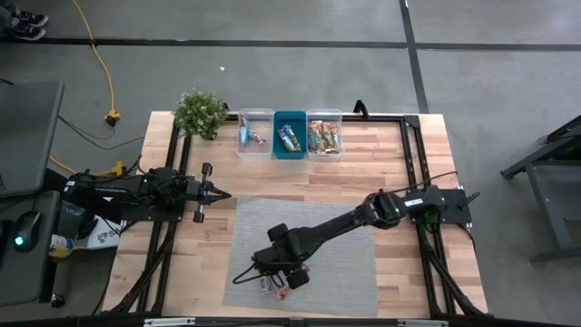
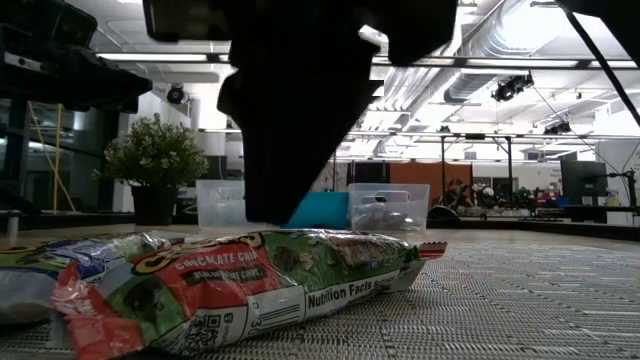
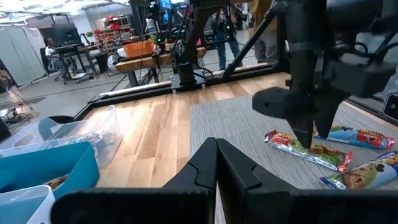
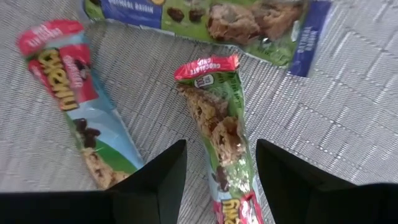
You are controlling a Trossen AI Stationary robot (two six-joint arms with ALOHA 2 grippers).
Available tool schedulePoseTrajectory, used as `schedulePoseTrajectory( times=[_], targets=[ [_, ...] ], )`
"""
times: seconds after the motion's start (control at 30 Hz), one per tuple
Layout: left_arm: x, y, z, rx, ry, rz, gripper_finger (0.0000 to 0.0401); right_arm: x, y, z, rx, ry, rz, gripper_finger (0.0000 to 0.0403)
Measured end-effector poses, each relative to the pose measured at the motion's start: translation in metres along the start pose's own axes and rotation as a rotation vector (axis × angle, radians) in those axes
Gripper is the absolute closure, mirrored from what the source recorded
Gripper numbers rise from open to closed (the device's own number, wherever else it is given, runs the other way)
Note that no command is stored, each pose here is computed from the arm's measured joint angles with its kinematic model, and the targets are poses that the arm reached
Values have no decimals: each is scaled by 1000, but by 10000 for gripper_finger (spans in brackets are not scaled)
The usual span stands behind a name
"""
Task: Pick and place Granola Bars by type
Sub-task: Put the red granola bar into the left transparent bin
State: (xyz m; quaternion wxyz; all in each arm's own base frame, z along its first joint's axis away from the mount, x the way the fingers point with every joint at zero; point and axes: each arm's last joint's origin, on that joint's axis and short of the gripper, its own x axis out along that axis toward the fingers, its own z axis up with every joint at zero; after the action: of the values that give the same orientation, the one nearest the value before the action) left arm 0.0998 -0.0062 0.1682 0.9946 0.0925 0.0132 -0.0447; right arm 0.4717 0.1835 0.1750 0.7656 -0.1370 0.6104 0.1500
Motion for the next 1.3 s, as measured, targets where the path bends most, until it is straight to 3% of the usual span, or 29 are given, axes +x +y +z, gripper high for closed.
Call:
schedulePoseTrajectory(
  times=[1.3],
  targets=[
    [0,0,0,0,0,0,400,28,-9,1,1,7,35,228]
  ],
)
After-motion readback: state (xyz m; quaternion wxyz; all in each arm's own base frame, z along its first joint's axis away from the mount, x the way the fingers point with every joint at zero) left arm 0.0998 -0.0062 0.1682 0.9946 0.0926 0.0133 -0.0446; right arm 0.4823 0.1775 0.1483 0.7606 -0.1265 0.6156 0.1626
